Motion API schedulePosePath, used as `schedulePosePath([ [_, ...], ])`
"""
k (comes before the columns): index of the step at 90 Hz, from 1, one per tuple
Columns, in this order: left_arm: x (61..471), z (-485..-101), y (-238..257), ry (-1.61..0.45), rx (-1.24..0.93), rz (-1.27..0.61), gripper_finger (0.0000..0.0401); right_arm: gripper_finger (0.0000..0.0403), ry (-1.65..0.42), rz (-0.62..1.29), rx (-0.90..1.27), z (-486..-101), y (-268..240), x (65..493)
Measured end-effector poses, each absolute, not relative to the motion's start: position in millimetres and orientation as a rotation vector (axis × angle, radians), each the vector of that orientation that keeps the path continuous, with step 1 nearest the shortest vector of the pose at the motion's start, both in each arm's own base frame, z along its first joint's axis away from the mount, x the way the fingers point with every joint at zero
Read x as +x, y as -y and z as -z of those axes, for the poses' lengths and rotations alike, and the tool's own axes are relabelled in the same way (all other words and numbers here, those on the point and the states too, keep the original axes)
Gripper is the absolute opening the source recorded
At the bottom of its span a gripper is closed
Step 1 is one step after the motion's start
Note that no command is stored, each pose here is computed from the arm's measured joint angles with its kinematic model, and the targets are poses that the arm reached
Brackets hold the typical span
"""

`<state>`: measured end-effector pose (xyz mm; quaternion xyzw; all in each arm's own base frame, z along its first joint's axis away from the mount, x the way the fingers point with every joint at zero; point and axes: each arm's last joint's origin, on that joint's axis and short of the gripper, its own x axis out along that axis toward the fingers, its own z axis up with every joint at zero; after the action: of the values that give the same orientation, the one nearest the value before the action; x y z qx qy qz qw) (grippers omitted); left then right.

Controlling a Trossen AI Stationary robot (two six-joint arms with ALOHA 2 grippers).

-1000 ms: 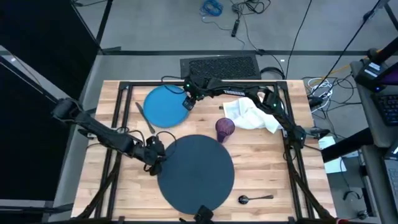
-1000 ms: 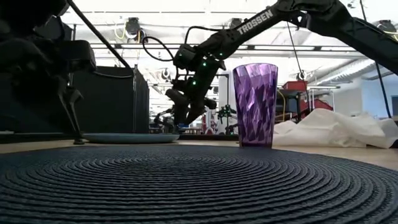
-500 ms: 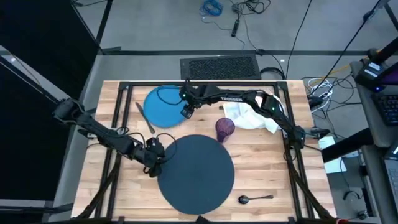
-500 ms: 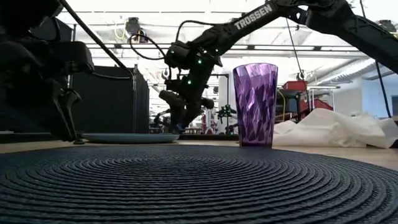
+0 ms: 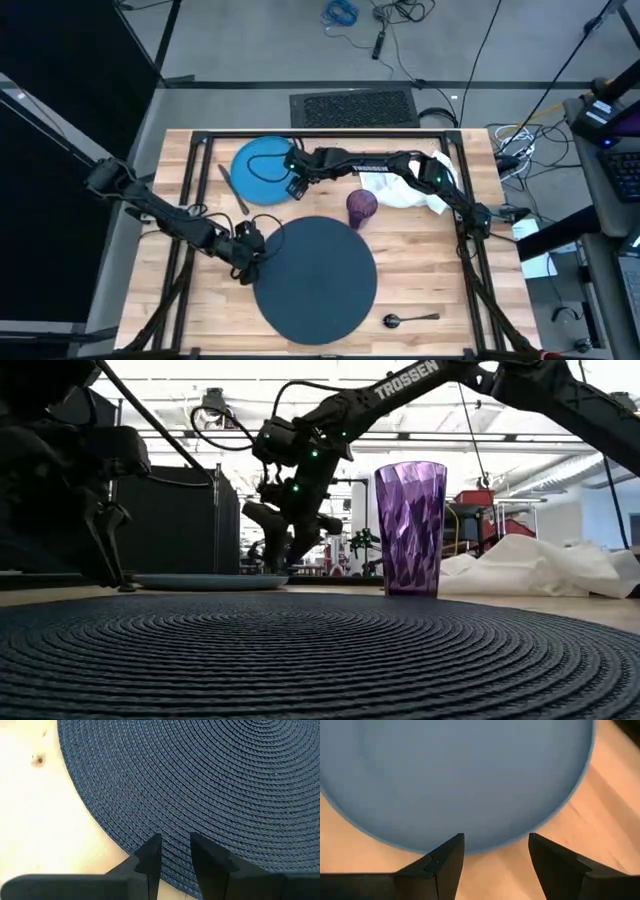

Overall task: Set table place
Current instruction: Put the blue plate on the dark blue placemat

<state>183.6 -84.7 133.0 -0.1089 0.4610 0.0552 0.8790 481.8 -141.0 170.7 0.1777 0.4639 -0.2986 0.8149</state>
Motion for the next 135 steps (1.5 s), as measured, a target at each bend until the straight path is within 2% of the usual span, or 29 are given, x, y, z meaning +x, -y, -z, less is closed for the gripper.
schedulePosePath([
  [23, 182, -134, 90, -0.953, -0.196, -0.078, 0.0086, 0.0208, -0.954, 0.698, 0.482, -170, 136, 483],
  [59, 177, -134, 101, -0.936, -0.159, -0.046, 0.0086, 0.0208, -0.988, 0.708, 0.527, -138, 119, 493],
  [83, 175, -134, 104, -0.929, -0.162, -0.053, 0.0086, 0.0208, -1.075, 0.725, 0.509, -136, 115, 486],
  [119, 175, -134, 104, -0.927, -0.157, -0.059, 0.0086, 0.0208, -1.037, 0.701, 0.518, -135, 115, 490],
  [135, 175, -134, 104, -0.929, -0.156, -0.059, 0.0086, 0.0182, -1.038, 0.687, 0.521, -135, 115, 491],
])
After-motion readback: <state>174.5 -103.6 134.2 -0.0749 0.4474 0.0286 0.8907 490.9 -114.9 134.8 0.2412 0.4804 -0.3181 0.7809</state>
